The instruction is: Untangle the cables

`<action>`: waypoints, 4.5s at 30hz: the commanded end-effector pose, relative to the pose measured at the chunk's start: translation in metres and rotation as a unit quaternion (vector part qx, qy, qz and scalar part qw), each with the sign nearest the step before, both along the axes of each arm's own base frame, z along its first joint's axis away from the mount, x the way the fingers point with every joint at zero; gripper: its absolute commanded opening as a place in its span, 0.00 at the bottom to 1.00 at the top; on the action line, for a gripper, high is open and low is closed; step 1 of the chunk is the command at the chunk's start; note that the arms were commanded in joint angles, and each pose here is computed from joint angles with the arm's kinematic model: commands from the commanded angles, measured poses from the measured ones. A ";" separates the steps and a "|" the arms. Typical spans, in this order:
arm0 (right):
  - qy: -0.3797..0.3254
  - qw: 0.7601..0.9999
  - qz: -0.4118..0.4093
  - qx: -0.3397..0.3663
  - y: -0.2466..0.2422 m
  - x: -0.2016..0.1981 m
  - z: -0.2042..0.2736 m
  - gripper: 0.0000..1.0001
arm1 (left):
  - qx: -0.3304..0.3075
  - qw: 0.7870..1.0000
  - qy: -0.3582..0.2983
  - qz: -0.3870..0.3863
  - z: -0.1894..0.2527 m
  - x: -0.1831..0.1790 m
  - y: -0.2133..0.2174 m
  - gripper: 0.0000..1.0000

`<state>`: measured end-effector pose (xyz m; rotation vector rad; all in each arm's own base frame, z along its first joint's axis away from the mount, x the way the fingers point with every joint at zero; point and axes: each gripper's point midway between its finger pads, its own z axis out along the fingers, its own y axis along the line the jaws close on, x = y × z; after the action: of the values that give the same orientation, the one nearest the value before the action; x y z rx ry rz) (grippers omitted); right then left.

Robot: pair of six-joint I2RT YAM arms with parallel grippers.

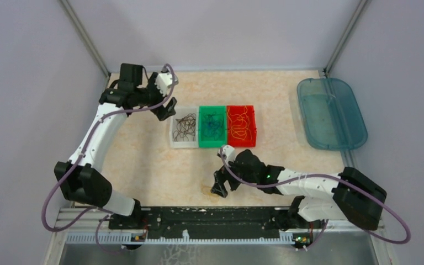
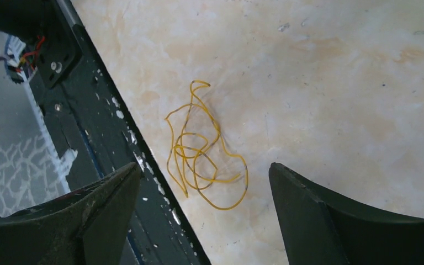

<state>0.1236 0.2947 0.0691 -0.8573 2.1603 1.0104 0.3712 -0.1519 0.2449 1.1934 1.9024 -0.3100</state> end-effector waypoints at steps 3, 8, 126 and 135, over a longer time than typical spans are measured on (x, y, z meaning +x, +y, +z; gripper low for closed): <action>-0.056 0.996 0.070 0.001 0.038 -0.001 0.005 0.83 | -0.050 0.992 0.054 0.107 -0.003 0.005 0.047 0.99; -0.053 0.996 0.069 -0.022 0.045 0.002 -0.008 0.70 | -0.053 0.982 0.072 0.168 -0.014 0.012 0.082 0.99; -0.329 0.704 -0.622 -0.092 -0.331 0.232 0.037 0.99 | -0.235 0.904 -0.182 0.308 -0.155 0.006 0.111 1.00; -0.333 0.704 -0.621 -0.089 -0.330 0.231 0.039 0.99 | -0.235 0.904 -0.180 0.309 -0.156 0.006 0.111 1.00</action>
<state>0.3493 -0.0415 0.1044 0.2877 1.5961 -0.2654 0.3770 -0.0404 0.0897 0.2631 1.6451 -0.1715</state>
